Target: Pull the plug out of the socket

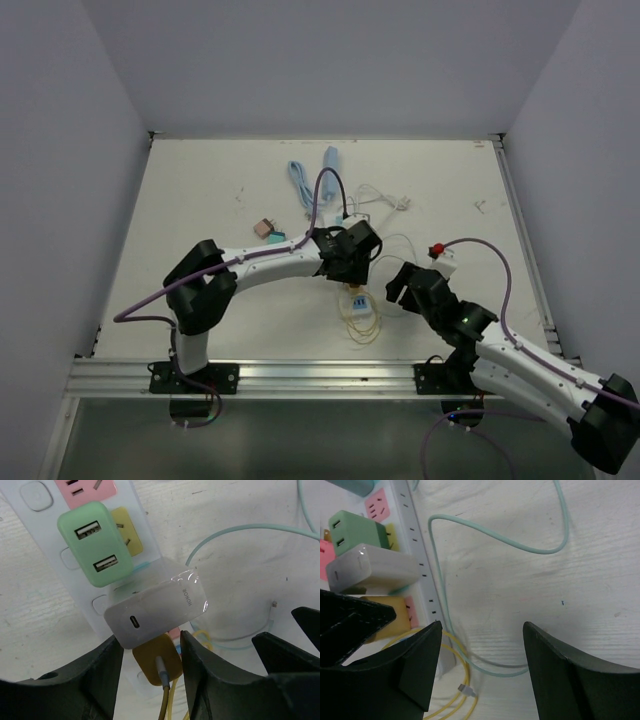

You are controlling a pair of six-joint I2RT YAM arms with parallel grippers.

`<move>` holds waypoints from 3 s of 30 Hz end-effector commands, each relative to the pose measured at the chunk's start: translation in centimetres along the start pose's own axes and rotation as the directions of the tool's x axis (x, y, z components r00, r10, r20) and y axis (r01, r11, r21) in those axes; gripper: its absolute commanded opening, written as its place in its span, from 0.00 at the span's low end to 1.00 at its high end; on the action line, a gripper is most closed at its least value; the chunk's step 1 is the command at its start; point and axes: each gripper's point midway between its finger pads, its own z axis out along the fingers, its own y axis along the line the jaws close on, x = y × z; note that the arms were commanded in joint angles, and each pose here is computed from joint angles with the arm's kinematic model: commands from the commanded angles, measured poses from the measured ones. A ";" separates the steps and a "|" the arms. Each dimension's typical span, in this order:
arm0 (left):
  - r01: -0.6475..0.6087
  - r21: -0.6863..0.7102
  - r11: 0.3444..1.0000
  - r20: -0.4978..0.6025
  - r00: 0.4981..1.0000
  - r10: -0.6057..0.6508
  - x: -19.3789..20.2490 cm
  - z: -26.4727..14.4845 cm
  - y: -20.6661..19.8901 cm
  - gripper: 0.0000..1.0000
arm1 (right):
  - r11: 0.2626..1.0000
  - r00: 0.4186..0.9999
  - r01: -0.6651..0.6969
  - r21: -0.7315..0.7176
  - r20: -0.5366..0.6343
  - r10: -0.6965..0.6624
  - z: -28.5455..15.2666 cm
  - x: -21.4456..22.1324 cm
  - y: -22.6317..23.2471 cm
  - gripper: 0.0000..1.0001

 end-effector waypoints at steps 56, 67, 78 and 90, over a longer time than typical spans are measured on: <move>0.194 0.718 0.669 0.112 0.916 -0.386 -3.6 -3.0 2.5 0.00 | 0.964 0.944 -0.086 -0.251 -0.329 -0.001 3.8 4.2 11.9 0.54; 0.125 0.642 0.756 0.153 0.946 -0.286 -2.6 -3.3 3.9 0.00 | 0.979 0.968 0.107 -0.174 -0.206 -0.143 2.7 0.1 10.5 0.00; 0.188 0.655 0.732 0.093 0.941 -0.325 -1.8 -3.6 4.1 0.00 | 0.965 0.954 0.261 0.033 -0.161 -0.253 3.3 -2.0 6.9 0.00; 0.321 0.613 0.722 0.004 0.913 -0.408 -0.6 -3.4 7.3 0.00 | 0.940 0.946 0.303 0.159 -0.166 -0.277 4.8 -1.3 3.4 0.00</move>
